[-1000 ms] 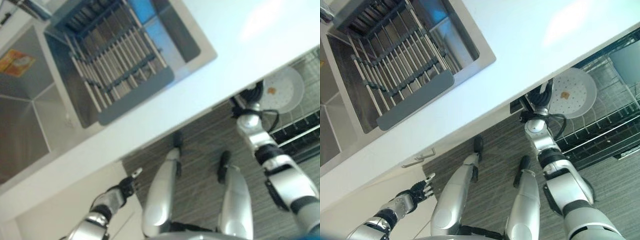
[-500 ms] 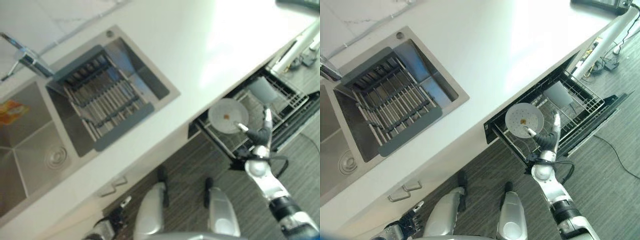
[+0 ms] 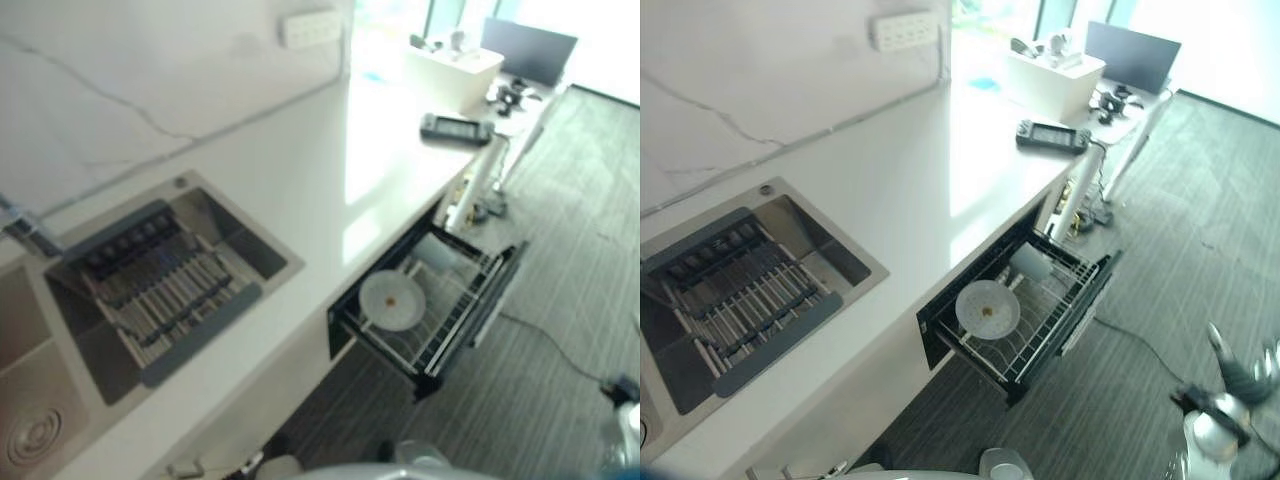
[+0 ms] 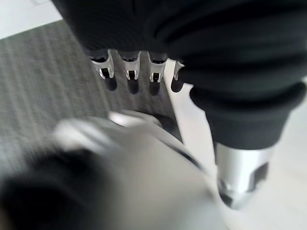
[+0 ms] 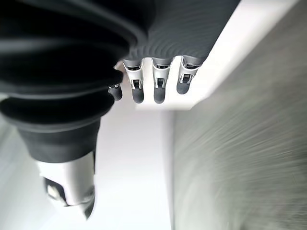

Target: Place the dishes in the dishwasher.

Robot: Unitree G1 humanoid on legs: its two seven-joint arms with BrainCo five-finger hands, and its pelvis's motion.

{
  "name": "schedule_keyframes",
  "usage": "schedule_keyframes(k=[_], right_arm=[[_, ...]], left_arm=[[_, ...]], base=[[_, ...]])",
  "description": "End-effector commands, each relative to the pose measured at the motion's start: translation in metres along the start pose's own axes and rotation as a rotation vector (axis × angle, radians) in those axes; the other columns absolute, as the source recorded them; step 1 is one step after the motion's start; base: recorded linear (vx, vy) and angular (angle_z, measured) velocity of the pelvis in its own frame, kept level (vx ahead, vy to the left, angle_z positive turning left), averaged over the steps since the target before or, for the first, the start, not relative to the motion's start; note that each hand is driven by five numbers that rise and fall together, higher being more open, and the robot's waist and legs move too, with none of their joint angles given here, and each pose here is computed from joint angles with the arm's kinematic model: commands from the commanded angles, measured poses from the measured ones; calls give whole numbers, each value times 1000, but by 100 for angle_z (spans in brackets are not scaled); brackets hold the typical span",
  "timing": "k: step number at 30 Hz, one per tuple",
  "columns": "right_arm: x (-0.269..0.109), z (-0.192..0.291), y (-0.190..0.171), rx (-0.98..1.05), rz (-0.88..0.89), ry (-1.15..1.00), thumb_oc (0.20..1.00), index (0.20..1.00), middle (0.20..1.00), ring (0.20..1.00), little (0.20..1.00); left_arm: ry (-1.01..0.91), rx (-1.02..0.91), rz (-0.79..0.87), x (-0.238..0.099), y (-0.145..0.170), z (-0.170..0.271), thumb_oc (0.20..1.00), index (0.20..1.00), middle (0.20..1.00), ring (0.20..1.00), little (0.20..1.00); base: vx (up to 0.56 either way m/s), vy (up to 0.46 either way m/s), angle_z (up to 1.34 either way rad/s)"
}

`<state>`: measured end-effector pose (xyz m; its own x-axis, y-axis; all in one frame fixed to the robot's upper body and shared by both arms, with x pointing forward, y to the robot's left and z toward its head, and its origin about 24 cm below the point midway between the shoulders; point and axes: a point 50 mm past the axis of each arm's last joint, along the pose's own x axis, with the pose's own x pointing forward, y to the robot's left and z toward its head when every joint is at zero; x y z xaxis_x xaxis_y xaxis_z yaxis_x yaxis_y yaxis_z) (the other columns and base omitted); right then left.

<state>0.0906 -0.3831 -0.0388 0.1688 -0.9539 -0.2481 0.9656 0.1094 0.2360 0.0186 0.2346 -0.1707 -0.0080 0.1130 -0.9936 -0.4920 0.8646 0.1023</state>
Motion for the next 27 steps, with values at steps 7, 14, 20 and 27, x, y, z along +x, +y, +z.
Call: schedule_keyframes(k=[7, 14, 20, 27], right_arm=[[18, -17, 61, 450, 66, 224, 1000, 1000, 1000, 1000, 1000], [-15, 0, 204, 386, 529, 388, 1000, 1000, 1000, 1000, 1000], [-43, 24, 260, 361, 809, 369, 1000, 1000, 1000, 1000, 1000], [-61, 68, 298, 353, 976, 245, 1000, 1000, 1000, 1000, 1000]], left_arm=[[-44, 183, 63, -4, 1, 33, 1000, 1000, 1000, 1000, 1000], [-180, 165, 27, -18, -32, 93, 1000, 1000, 1000, 1000, 1000], [-223, 161, 39, -23, -38, 108, 1000, 1000, 1000, 1000, 1000], [-264, 206, 66, -31, -36, 124, 1000, 1000, 1000, 1000, 1000]], base=[[64, -77, 29], [-227, -54, 30], [-62, -2, 8], [39, -30, 3]])
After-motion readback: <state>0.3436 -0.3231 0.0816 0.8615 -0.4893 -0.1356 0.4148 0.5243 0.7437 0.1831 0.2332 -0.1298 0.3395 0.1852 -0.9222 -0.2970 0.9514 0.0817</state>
